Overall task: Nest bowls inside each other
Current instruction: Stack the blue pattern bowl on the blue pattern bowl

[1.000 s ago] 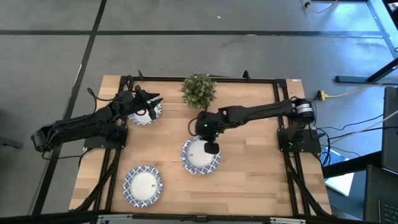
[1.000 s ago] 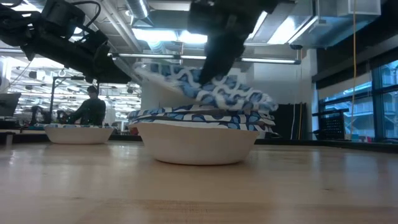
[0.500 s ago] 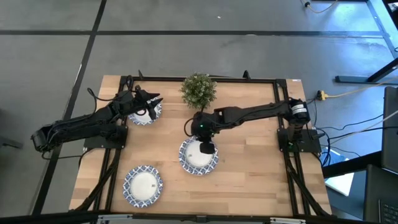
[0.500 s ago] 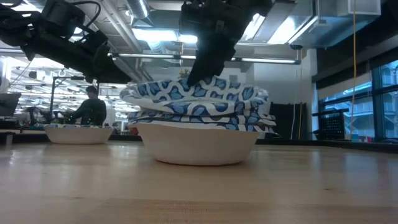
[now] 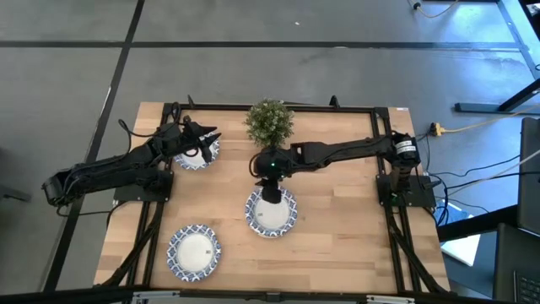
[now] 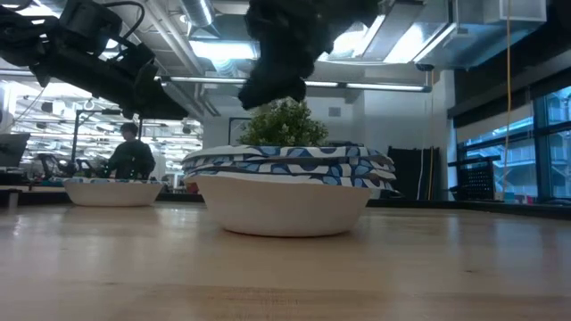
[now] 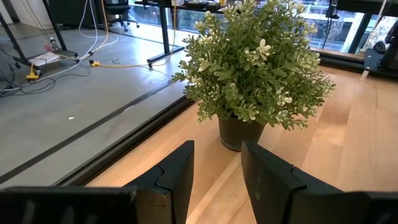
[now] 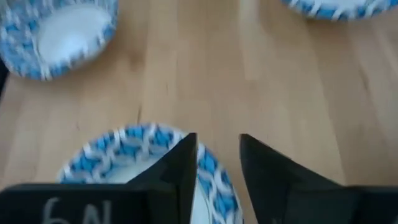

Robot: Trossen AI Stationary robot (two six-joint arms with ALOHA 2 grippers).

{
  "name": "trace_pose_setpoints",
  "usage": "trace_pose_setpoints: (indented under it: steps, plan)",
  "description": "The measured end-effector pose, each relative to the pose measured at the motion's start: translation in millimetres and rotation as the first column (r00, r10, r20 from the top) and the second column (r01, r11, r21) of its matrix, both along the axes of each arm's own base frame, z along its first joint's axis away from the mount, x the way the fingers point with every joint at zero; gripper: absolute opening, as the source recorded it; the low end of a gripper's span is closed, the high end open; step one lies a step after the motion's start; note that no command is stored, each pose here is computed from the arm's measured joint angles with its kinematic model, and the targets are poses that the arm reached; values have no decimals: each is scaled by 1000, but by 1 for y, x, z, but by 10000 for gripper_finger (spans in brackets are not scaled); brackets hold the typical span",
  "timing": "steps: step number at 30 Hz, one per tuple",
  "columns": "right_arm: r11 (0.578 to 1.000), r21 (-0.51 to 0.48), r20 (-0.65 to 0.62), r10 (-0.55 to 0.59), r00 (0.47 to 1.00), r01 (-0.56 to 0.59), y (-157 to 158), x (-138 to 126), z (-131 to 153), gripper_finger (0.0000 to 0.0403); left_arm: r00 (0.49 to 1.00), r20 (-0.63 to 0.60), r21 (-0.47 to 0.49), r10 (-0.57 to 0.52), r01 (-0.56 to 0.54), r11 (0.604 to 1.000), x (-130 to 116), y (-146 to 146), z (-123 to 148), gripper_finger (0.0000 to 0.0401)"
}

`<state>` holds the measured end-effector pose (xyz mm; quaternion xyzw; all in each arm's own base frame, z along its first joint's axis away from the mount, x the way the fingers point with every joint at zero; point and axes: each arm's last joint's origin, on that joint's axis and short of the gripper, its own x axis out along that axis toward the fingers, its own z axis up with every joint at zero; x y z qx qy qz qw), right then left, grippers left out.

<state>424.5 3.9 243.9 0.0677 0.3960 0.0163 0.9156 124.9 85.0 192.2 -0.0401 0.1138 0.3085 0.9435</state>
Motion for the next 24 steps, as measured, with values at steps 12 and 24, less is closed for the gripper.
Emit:
trace_pose_setpoints:
  steps: [12, 24]
  plan:
    - [994, 16, 151, 100, 983, -104, 22, 9, 11, 119, 1000, 0, 0, 0, 0, 1000, 0, 0, 0, 128]
    - [989, -32, 94, 149, 984, -147, 23, -7, 24, 119, 999, 45, -29, 11, -10, 1000, 0, 0, 2, 128]
